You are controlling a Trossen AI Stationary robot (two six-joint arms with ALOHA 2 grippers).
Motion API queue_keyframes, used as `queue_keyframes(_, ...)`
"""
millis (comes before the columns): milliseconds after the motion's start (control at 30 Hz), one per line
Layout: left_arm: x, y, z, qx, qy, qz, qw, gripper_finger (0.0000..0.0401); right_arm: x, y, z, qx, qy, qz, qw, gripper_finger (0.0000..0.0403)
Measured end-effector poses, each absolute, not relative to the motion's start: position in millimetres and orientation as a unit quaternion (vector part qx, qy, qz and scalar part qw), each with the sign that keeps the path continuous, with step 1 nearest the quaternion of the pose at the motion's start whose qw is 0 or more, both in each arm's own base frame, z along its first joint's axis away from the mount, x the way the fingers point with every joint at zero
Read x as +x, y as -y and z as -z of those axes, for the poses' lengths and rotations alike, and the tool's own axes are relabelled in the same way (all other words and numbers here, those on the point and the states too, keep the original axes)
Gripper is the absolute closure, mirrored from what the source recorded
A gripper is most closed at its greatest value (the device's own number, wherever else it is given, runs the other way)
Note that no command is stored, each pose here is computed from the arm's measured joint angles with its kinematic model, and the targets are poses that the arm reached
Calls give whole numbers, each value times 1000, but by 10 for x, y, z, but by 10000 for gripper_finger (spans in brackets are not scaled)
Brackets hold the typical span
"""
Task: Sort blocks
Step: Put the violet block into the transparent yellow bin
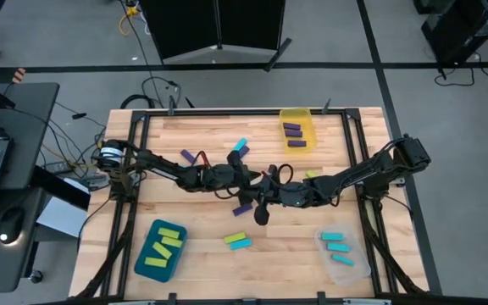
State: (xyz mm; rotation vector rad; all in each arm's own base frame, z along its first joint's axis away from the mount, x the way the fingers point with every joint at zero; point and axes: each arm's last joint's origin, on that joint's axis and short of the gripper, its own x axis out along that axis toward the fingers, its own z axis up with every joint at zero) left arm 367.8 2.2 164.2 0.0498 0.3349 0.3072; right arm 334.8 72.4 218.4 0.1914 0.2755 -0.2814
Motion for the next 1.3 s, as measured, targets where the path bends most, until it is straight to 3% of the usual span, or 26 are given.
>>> queue_keyframes(300,3681,-62,-1645,36,-166,-145,975,396,3185,-733,-2314,77,-164,152,972,318)
queue_keyframes(433,3655,-38,-1699,36,-176,-95,979,396,3035,-742,-2413,62,-190,151,968,320)
queue_keyframes(700,3408,30,-1816,42,-289,-55,955,396,2679,-725,-2483,66,-279,166,944,335)
queue_keyframes(1033,3254,255,-1745,-57,-377,31,924,393,2642,-734,-2221,77,-369,187,907,332)
queue_keyframes(1300,3224,441,-1690,-45,-393,22,918,344,2737,-760,-1998,63,-404,188,893,325)
